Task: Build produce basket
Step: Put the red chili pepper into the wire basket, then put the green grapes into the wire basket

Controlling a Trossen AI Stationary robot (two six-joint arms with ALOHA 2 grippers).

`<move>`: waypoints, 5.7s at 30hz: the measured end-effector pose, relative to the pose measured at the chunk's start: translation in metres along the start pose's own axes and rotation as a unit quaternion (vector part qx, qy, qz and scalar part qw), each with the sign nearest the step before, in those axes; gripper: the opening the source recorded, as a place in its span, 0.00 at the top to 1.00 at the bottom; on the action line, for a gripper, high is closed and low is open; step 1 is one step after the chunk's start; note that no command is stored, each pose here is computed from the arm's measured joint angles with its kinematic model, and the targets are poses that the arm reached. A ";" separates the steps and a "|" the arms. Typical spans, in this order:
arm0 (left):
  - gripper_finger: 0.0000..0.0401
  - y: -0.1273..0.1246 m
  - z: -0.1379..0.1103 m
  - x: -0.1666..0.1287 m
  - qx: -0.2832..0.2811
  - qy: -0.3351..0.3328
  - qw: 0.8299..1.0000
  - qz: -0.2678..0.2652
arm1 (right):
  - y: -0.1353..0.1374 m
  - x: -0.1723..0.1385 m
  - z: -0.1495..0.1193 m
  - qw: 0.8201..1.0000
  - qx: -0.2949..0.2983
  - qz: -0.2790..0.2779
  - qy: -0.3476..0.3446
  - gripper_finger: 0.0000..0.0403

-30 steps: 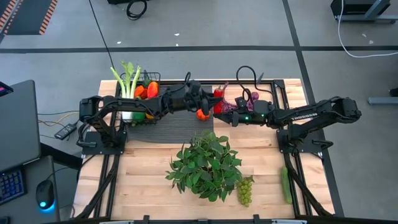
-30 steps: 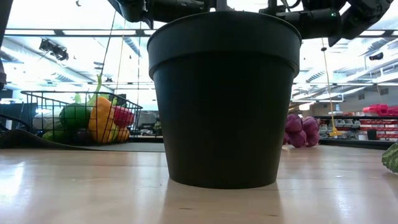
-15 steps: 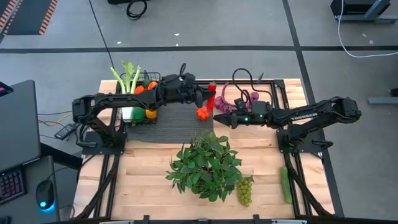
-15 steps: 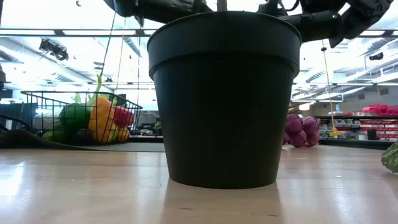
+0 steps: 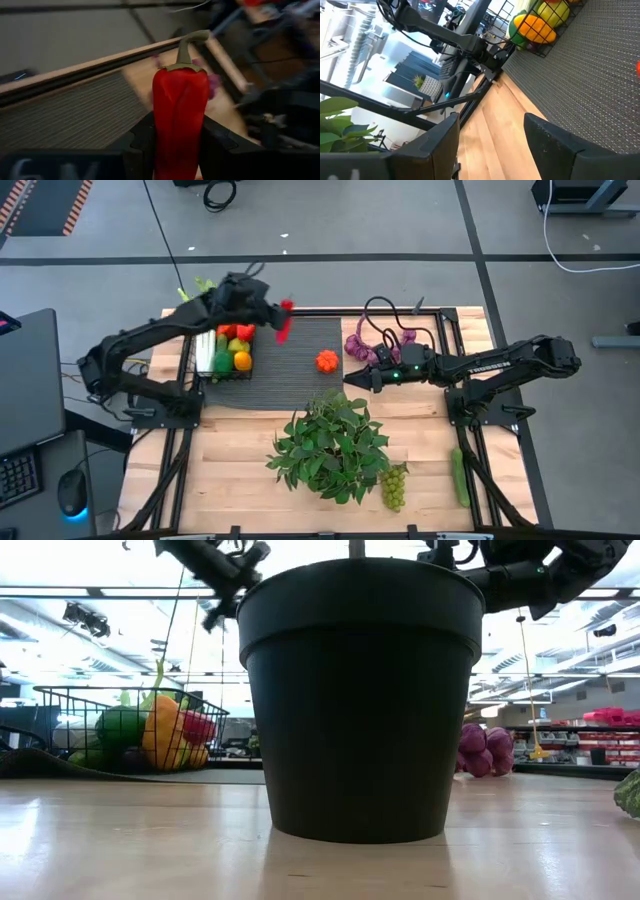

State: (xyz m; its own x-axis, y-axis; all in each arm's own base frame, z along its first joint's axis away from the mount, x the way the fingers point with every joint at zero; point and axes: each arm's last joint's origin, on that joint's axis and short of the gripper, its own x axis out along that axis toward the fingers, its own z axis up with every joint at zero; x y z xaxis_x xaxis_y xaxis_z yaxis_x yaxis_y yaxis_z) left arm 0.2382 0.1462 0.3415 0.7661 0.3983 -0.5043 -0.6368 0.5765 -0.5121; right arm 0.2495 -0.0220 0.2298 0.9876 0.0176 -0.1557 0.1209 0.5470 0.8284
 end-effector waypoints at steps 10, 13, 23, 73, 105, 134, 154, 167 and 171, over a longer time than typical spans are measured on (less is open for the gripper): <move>0.73 0.038 0.003 -0.050 -0.026 0.022 0.994 0.107 | 0.000 0.000 0.000 1.000 -0.001 -0.002 0.001 0.44; 0.72 0.046 -0.001 -0.057 -0.027 0.045 0.988 0.143 | -0.001 0.000 -0.001 1.000 -0.001 -0.005 0.003 0.44; 0.72 0.056 -0.010 -0.064 -0.028 0.076 0.971 0.225 | -0.004 0.000 -0.003 1.000 0.001 -0.018 0.014 0.44; 0.27 -0.014 -0.022 -0.028 0.007 0.006 0.997 0.070 | 0.012 -0.056 -0.102 0.829 0.330 -0.261 0.367 0.44; 0.28 -0.052 -0.082 -0.027 0.063 0.153 0.985 0.054 | 0.030 -0.035 -0.216 0.819 0.294 -0.381 0.312 0.45; 0.28 -0.059 -0.091 -0.031 0.110 0.154 0.981 0.053 | 0.041 -0.044 -0.155 0.924 0.195 -0.315 0.093 0.80; 0.28 -0.064 -0.024 -0.018 0.121 -0.088 0.987 -0.061 | 0.033 -0.038 0.007 0.937 0.000 -0.258 -0.234 0.80; 0.28 -0.078 -0.024 0.007 0.124 -0.124 0.980 -0.097 | 0.034 -0.015 0.058 0.951 -0.051 -0.086 -0.293 0.80; 0.28 -0.081 -0.029 0.018 0.110 -0.119 0.981 -0.103 | 0.027 -0.004 0.058 0.962 -0.043 -0.055 -0.266 0.80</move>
State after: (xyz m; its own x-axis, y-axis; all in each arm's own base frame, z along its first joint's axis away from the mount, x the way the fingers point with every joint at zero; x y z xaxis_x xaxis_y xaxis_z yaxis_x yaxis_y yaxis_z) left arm 0.3014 0.0861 0.3535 0.8917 0.3976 -0.2165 -0.4526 0.7916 -0.4105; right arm 0.2549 -0.0565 0.2839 0.8837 -0.4618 0.0757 0.2413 0.5882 0.7719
